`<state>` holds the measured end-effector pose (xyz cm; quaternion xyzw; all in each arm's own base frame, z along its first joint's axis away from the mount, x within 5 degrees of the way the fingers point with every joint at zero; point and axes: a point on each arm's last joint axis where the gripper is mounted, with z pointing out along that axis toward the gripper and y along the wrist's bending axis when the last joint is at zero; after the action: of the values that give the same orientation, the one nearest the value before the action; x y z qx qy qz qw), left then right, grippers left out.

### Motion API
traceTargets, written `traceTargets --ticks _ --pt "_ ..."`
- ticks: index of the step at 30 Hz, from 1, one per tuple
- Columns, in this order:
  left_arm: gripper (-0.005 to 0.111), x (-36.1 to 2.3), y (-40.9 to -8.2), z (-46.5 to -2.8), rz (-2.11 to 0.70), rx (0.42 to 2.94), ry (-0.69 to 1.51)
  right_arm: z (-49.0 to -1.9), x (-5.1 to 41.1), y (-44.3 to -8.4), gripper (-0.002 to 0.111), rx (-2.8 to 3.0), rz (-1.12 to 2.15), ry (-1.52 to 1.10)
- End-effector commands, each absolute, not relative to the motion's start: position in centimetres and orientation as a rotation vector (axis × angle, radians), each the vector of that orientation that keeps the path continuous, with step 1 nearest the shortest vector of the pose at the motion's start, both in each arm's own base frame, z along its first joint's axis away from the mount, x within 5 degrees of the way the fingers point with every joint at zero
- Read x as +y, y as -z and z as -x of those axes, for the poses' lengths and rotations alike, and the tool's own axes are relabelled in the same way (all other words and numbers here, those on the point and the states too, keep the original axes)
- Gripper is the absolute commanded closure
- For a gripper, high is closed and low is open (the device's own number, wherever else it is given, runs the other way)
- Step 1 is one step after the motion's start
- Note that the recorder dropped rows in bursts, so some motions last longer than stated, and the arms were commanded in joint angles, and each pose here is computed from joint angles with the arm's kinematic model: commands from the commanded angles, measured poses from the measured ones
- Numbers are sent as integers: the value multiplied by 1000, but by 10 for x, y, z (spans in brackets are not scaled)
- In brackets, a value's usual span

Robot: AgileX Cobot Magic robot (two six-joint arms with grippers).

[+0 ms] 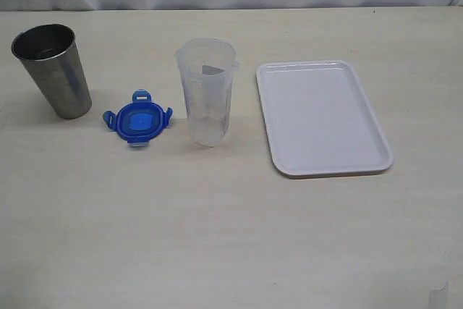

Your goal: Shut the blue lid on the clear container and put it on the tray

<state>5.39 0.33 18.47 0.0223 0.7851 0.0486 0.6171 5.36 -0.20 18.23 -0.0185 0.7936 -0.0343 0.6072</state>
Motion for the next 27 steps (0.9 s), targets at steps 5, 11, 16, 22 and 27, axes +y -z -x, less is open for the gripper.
traceTargets --ticks 5,11,16,22,27 --pt "107 2 -215 -56 39 1463 -15 -53 -2 -182 104 1826 35 80" --pt "107 4 -239 -50 56 1193 -16 -53 -2 -182 104 1826 35 80" --pt "107 3 -251 -44 185 1028 228 -53 -2 -182 104 1826 35 80" --pt "32 3 -250 -65 200 1156 218 -53 -2 -182 104 1826 35 80" --pt "2 -3 -239 -100 87 1309 188 -53 -2 -182 104 1826 35 80"
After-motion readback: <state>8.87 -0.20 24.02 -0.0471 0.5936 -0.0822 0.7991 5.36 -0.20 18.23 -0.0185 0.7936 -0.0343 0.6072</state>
